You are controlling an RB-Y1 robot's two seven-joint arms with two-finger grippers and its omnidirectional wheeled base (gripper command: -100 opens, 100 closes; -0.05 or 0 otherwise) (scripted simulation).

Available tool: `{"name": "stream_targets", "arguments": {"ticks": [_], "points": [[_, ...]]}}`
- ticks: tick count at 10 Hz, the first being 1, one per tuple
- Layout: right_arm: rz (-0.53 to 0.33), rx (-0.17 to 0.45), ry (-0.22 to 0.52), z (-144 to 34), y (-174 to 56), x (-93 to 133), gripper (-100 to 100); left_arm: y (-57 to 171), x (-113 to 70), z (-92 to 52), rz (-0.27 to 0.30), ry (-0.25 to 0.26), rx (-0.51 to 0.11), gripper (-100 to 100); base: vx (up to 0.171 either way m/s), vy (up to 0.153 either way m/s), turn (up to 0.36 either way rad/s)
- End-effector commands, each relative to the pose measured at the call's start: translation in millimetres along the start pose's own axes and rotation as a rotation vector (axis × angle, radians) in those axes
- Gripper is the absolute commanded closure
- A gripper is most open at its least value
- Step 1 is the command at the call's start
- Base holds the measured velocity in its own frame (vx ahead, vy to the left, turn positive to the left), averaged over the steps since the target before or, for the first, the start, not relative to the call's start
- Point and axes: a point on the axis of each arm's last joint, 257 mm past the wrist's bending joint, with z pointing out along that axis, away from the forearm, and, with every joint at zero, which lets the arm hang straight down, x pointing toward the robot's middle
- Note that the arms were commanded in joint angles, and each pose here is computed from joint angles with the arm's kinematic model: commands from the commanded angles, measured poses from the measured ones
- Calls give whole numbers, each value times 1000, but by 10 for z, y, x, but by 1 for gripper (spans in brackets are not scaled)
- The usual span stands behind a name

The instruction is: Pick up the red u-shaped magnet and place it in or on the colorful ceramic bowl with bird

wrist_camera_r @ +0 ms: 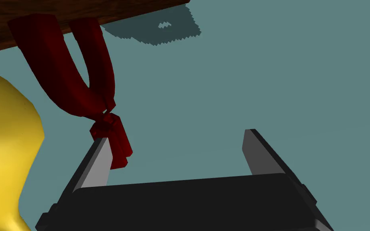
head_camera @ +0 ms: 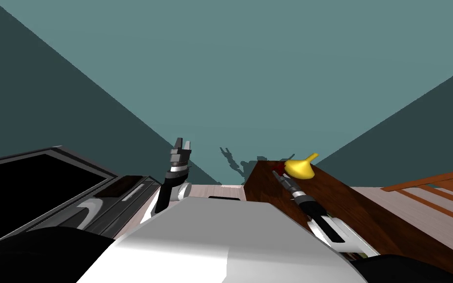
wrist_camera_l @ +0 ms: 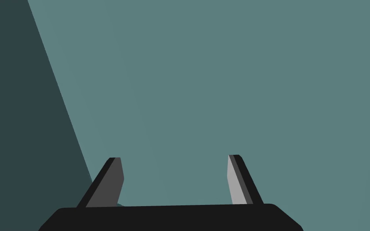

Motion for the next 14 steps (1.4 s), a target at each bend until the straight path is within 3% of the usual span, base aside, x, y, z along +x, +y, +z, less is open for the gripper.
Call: {"name": "stream_targets", "arguments": {"ticks": [1, 5, 9, 10, 11, 12, 14], "points": [[-91, 34, 46, -12, -178, 86, -100, 0, 0, 0, 0, 0, 0, 0, -13, -23, 73], [-282, 86, 131, -41, -585, 119, -100, 0, 0, 0, 0, 0, 0, 0, -18, -33, 90], [-453, 107, 186, -6, -842, 45, -100, 0, 0, 0, 0, 0, 0, 0, -12, -24, 122], [-423, 104, 178, -15, -804, 63, -100, 0, 0, 0, 0, 0, 0, 0, -2, -11, 34], [-430, 105, 179, -13, -812, 59, 0, 0, 0, 0, 0, 0, 0, 0, 0, 0, 0], [-434, 84, 178, -73, -775, 89, -100, 0, 0, 0, 0, 0, 0, 0, 79, 7, -139], [-439, 64, 178, -135, -738, 116, -100, 0, -1, -1, 0, 0, 0, 0, 154, 16, -128]]}}
